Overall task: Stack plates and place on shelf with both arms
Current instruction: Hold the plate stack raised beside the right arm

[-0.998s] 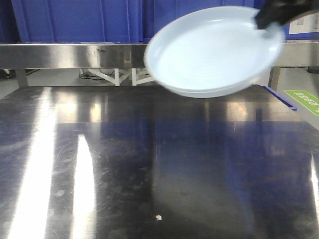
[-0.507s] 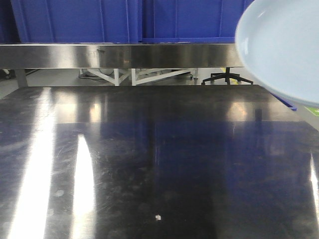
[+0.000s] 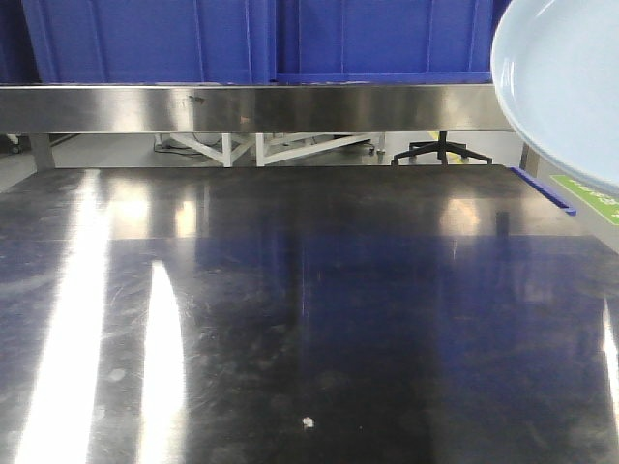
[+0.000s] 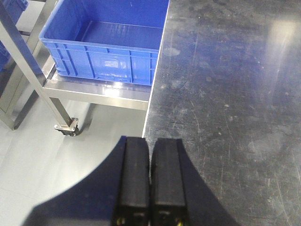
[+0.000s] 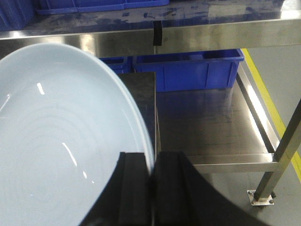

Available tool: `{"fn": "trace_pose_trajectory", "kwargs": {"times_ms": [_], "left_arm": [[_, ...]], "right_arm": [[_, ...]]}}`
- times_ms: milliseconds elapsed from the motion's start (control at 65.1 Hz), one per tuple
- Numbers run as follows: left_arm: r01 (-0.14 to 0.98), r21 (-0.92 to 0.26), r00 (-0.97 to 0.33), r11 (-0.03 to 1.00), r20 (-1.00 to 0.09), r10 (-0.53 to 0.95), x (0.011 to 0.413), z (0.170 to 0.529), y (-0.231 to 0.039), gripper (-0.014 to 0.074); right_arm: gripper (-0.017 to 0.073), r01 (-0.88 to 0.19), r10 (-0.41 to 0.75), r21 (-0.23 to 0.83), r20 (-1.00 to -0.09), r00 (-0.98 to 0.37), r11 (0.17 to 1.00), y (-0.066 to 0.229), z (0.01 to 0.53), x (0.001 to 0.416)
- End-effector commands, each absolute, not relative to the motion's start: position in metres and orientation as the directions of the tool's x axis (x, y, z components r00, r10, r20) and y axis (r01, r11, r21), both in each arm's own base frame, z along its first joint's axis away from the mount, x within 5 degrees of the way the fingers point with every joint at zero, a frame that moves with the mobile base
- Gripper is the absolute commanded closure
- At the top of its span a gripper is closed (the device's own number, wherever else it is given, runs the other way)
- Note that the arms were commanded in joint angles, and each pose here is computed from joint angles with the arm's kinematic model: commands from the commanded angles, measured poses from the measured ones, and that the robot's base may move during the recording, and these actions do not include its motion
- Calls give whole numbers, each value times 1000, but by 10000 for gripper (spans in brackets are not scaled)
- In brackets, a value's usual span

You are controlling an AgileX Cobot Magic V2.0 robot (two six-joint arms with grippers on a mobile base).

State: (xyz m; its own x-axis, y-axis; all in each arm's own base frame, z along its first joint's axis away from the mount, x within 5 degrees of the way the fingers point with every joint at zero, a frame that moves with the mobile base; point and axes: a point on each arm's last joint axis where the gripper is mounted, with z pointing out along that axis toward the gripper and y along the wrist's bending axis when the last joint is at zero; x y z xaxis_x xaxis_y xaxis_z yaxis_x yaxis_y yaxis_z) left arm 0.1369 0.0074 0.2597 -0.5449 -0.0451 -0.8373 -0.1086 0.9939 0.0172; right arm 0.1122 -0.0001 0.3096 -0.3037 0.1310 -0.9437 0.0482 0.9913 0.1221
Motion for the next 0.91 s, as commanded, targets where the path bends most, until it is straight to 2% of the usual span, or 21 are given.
{"fn": "trace_pose_trajectory", "kwargs": {"times_ms": [0, 891], "left_arm": [[-94, 4, -464, 996, -885, -40, 142, 274, 6, 512], [-94, 4, -464, 996, -885, -40, 142, 274, 6, 512]], "right_arm": [[503, 32, 121, 117, -973, -198, 993, 0, 326, 113], [503, 33, 121, 116, -972, -202, 993, 0, 326, 113]]}}
